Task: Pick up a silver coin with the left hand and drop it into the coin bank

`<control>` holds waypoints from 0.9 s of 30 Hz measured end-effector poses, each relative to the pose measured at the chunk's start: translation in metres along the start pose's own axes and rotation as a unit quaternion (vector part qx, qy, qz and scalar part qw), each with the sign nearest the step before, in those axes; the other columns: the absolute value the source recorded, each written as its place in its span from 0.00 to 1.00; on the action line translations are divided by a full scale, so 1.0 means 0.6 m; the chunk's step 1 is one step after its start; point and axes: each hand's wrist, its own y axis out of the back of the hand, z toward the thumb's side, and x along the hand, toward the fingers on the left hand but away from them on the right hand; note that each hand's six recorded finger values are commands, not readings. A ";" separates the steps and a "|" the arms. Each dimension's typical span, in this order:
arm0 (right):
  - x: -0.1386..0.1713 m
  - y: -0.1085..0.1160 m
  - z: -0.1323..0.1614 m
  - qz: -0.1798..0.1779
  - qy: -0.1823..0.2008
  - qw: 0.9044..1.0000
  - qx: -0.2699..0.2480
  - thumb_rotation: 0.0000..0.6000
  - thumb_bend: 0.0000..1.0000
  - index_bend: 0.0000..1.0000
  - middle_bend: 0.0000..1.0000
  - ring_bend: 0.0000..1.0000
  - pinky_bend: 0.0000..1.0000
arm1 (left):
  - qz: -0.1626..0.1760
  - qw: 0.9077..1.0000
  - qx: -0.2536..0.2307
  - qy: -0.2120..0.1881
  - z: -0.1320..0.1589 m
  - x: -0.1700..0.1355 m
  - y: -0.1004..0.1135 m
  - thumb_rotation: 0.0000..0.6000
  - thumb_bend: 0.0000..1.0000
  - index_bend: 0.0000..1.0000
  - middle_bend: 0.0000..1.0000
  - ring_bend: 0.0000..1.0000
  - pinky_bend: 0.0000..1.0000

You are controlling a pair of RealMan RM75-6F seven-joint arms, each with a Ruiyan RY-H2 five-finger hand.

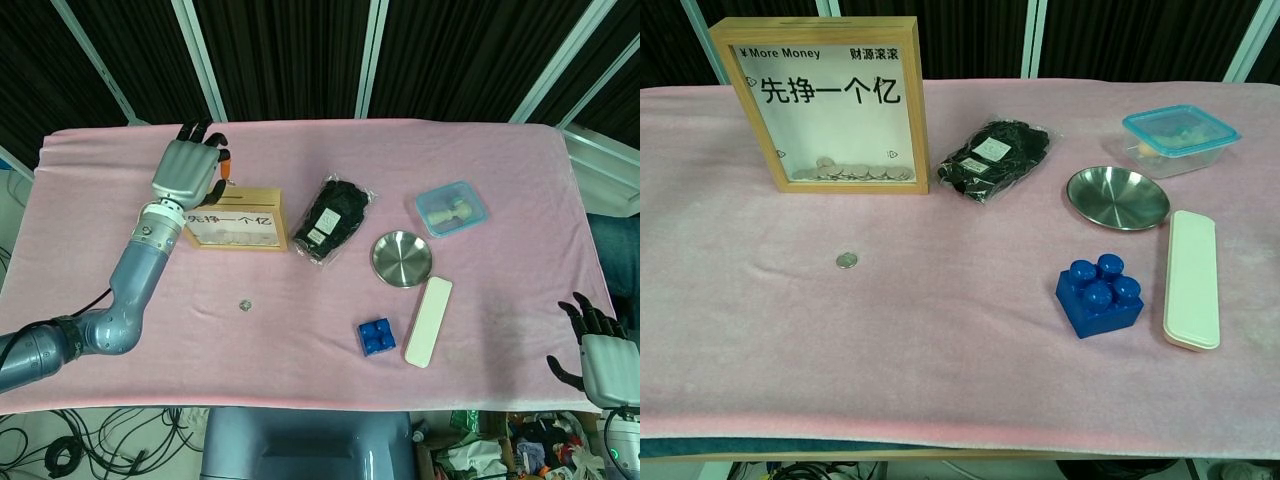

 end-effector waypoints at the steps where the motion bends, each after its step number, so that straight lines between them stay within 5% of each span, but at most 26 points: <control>1: 0.000 0.000 0.000 0.000 0.001 1.000 0.000 1.00 0.17 0.19 0.06 0.16 0.20 | -0.002 1.000 0.000 0.002 -0.002 0.000 -0.003 1.00 0.43 0.63 0.23 0.00 0.07; 27: 0.000 0.001 0.000 0.000 0.002 1.000 0.001 1.00 0.17 0.19 0.06 0.16 0.20 | -0.037 0.999 -0.021 0.023 -0.029 0.000 -0.051 1.00 0.43 0.63 0.23 0.01 0.07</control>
